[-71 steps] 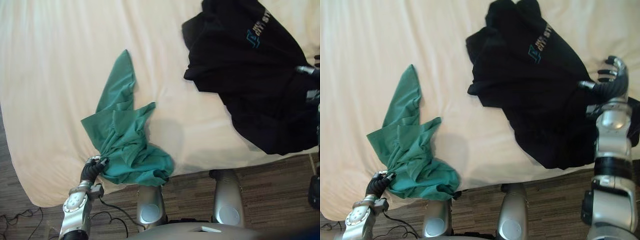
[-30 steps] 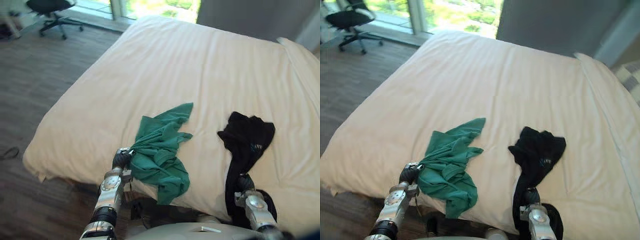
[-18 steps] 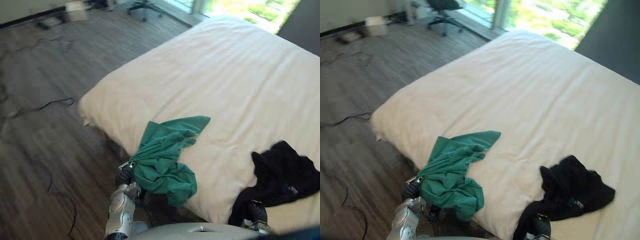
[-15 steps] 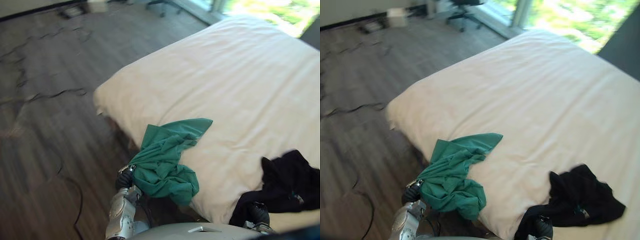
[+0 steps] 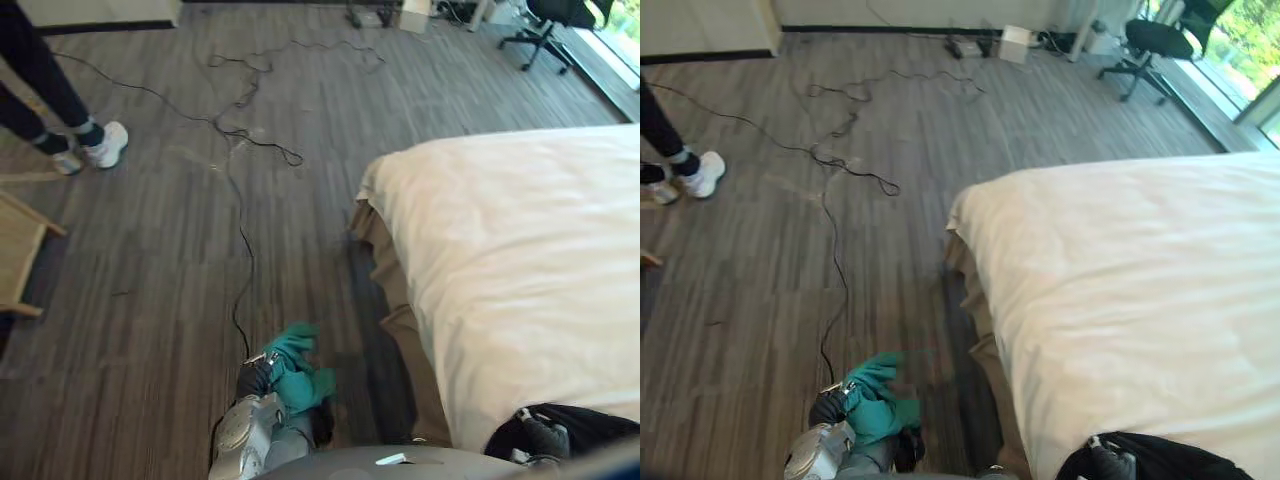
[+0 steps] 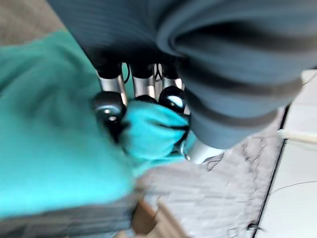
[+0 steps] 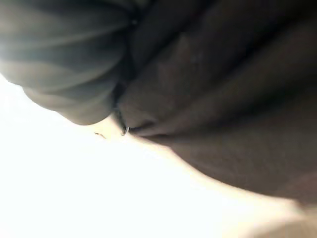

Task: Tidy the bed and pick cloth on bed and put in laundry

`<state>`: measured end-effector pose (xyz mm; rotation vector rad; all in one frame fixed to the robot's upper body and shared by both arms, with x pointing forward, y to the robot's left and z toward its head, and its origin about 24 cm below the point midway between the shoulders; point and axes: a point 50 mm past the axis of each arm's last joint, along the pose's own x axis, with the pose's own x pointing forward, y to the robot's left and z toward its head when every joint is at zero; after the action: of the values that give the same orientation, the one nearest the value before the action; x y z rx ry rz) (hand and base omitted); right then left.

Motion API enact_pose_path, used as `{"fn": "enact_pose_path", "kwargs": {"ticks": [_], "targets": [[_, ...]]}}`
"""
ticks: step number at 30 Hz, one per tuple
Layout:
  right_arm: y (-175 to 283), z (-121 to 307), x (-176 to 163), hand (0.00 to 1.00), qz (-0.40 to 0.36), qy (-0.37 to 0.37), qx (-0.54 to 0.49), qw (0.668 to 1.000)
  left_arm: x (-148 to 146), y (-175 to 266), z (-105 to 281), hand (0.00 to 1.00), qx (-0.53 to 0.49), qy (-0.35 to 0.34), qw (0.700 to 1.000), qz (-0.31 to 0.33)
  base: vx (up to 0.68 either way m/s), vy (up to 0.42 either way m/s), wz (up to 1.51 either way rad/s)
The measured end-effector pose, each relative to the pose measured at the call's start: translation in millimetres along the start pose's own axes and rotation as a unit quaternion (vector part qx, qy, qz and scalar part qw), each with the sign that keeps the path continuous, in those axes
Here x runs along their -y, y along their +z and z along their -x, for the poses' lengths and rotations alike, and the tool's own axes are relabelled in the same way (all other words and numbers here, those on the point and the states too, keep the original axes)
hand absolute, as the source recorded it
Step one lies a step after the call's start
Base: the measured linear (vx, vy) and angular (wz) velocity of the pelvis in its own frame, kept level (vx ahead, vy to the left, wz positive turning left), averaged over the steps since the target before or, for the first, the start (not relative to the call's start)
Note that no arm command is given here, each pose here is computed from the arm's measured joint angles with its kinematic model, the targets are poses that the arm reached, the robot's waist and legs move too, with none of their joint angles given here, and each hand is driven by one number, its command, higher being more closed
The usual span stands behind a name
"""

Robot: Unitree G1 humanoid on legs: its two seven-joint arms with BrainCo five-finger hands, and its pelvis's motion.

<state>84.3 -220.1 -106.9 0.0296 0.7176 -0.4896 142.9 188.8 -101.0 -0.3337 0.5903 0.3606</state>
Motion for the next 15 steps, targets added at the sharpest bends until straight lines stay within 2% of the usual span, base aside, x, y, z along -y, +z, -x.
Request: {"fn": "enact_pose_path", "kwargs": {"ticks": [3,5,10,13,14,15], "targets": [[1,4,-44,1.0,-0.007,0.079,-0.005,0.997,17,10,0,1.0,0.023,-0.024,0.999,0.002,0.02,0.106,1.0],[4,7,-60,1.0,-0.013,0.109,0.001,0.994,29,15,-1,1.0,0.031,-0.047,0.998,-0.003,0.01,0.015,1.31],[9,8,-68,1.0,-0.017,0.116,0.01,0.993,28,5,6,1.0,0.02,-0.049,0.998,-0.024,0.04,-0.037,1.02],[25,0,-81,1.0,-0.018,0.133,0.032,0.99,19,-11,17,1.0,-0.008,-0.035,0.999,-0.028,0.06,-0.068,-0.09],[29,-3,-89,1.0,-0.019,0.145,0.031,0.989,29,-20,14,1.0,-0.03,-0.059,0.996,-0.061,0.01,-0.036,-0.16],[29,-3,-89,1.0,-0.018,0.145,0.031,0.989,29,-20,14,1.0,-0.03,-0.059,0.996,-0.061,0.0,0.0,0.0]]}}
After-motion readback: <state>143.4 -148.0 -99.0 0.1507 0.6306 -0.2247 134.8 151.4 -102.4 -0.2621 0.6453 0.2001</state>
